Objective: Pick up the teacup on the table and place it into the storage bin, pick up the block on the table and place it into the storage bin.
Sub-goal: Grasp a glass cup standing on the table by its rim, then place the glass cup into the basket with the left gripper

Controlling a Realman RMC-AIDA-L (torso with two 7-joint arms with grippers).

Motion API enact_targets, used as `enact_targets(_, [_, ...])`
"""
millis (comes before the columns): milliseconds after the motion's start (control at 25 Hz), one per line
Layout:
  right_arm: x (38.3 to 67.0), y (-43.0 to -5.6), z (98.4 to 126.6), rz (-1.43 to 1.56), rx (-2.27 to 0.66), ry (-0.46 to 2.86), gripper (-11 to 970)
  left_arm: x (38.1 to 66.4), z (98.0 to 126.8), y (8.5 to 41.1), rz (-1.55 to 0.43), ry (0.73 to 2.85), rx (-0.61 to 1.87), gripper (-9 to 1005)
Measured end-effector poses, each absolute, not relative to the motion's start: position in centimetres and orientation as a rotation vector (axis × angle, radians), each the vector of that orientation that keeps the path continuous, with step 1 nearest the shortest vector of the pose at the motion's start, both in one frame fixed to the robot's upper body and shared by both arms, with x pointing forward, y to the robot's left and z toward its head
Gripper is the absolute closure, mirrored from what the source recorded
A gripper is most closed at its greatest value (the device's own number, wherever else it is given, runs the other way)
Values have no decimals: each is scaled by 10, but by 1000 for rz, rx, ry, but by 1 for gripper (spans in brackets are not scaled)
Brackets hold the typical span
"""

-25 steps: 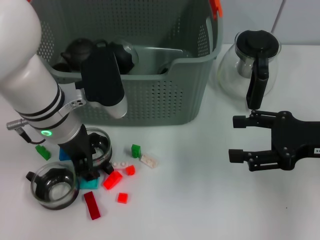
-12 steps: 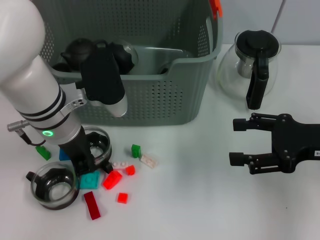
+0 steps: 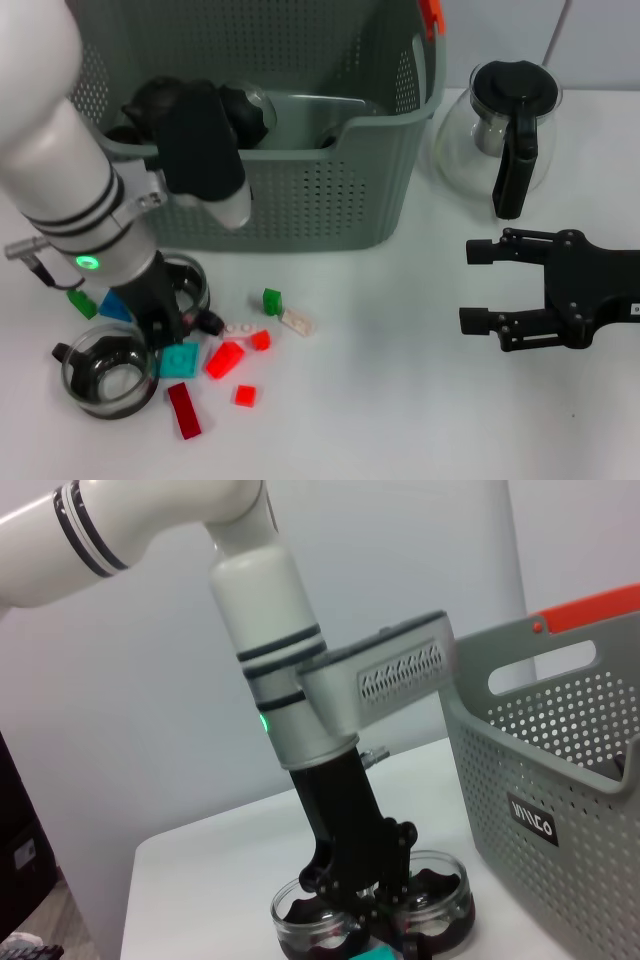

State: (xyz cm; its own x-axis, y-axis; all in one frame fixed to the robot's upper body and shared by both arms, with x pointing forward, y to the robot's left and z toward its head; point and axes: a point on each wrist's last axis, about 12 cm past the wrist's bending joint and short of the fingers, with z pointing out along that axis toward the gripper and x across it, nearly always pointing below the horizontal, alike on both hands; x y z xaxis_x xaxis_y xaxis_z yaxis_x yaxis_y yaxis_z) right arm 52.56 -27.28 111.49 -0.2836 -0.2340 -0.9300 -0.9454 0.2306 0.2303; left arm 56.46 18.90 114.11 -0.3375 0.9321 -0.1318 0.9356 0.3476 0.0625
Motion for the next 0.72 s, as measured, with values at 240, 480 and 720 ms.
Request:
enact_targets(240, [526,-274,1116,1104,-1107,1694,44,554,1193,200,-228,2351,1689,950])
enact_targets(480, [526,-276,1116,1104,-1105,1697,45,544,1230,223,-424,2224,1661,948])
enact_targets(720, [526,-277,1115,1104,-1100,1701,45,543,1237,237,-583,2071,1598,945])
